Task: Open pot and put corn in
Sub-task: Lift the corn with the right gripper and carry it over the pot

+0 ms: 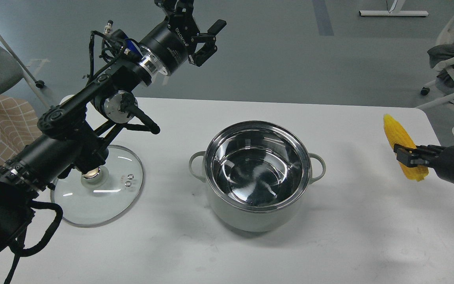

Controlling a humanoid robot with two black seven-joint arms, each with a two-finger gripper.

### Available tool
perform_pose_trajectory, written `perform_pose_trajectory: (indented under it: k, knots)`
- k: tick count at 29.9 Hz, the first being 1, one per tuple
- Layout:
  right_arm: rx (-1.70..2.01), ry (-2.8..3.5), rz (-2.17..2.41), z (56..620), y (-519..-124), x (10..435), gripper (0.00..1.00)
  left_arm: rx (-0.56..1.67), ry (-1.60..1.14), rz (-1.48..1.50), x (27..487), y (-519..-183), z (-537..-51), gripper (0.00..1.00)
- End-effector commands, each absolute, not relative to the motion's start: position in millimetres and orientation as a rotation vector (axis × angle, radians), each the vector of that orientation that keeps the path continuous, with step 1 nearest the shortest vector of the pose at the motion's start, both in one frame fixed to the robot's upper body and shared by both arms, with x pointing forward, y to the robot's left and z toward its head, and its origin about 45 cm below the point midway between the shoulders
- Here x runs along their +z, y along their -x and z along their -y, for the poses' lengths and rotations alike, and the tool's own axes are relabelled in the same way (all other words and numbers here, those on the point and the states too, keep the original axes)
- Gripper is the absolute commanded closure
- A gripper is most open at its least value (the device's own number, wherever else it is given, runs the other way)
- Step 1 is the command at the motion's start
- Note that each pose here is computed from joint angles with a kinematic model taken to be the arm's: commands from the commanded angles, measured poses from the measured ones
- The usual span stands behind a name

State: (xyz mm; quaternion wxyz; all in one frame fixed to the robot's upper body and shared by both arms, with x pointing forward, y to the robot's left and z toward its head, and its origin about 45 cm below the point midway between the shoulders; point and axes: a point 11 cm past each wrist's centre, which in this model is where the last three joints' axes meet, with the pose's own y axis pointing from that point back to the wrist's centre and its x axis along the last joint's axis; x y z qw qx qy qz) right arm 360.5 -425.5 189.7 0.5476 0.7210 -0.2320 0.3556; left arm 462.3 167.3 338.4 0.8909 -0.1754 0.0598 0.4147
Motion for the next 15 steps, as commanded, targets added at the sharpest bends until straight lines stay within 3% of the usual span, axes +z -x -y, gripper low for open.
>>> perform_pose_trajectory:
  k: [1,10,15]
  knots:
    - [0.906,-1.683,0.557,426.1,-369.9,216.9,1.00,0.857,0.363,-0.123,339.2,-462.3,-164.7,0.06]
    - [1.042,-1.640,0.595,410.9,-409.0,292.3,1.00,0.858,0.365,-0.122,340.3,-462.6,-164.8,0.06]
    - [1.109,-1.642,0.560,386.1,-425.8,314.1,1.00,0.857,0.368,-0.117,343.3,-463.3,-164.8,0.06]
